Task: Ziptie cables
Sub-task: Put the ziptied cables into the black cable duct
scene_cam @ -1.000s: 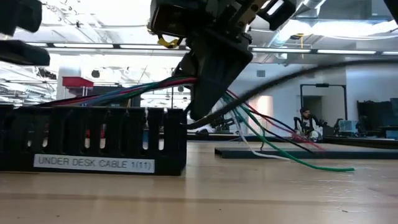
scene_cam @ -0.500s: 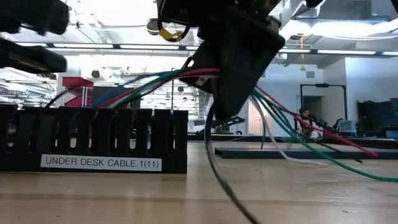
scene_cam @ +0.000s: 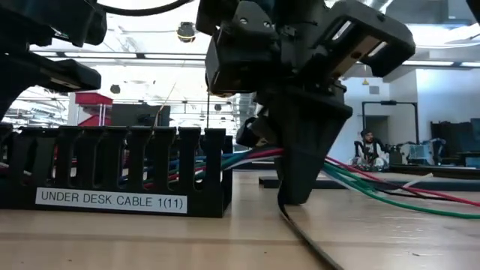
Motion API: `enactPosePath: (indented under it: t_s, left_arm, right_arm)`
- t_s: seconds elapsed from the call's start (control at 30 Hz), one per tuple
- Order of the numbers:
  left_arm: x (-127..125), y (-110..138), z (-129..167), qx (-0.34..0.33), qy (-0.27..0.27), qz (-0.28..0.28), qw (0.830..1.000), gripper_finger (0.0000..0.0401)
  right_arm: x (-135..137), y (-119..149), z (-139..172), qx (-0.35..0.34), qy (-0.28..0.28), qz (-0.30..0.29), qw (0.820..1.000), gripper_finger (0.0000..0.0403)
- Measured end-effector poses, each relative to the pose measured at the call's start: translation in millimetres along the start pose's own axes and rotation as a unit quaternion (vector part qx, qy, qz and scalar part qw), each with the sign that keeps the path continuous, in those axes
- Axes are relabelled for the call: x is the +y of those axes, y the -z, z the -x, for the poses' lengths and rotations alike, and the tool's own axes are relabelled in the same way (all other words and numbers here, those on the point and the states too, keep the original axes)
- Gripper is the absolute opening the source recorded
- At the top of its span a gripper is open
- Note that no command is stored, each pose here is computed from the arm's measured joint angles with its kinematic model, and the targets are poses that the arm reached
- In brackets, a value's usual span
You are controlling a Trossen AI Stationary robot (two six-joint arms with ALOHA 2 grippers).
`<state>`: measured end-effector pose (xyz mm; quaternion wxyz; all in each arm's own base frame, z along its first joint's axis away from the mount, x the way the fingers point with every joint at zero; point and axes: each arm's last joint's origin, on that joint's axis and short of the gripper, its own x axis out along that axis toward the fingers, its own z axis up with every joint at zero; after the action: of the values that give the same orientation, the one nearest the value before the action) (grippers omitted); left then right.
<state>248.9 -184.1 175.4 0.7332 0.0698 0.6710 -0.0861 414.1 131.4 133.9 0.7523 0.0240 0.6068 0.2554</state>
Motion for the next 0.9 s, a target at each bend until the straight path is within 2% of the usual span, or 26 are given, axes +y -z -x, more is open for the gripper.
enactPosePath:
  t_s: [0.13,0.33,0.47,0.63,0.77,0.83,0.9]
  left_arm:
    - [3,-2,0,-0.004,0.001,0.007,1.0,0.0]
    - [13,-7,0,-0.008,0.001,0.023,1.0,0.0]
    - [19,-9,0,-0.008,0.0,0.027,1.0,0.0]
    - [23,-11,-1,-0.008,-0.001,0.035,0.999,0.0]
    - [27,-7,-6,0.0,-0.004,0.054,0.999,0.0]
    - [28,-4,-10,0.009,-0.003,0.063,0.998,0.0]
    - [29,-1,-13,0.016,0.001,0.066,0.998,0.0]
  right_arm:
    - [8,-1,-3,-0.005,-0.016,0.013,1.0,0.0035]
    - [13,-1,-5,-0.003,-0.022,0.019,1.0,0.0088]
    - [11,0,-4,0.002,-0.023,0.016,1.0,0.014]
    - [12,8,-2,0.041,-0.032,0.01,0.999,0.0218]
    - [11,19,3,0.091,-0.082,-0.02,0.992,0.0257]
    - [9,28,6,0.13,-0.122,-0.043,0.983,0.0263]
    - [11,35,10,0.16,-0.139,-0.043,0.976,0.0265]
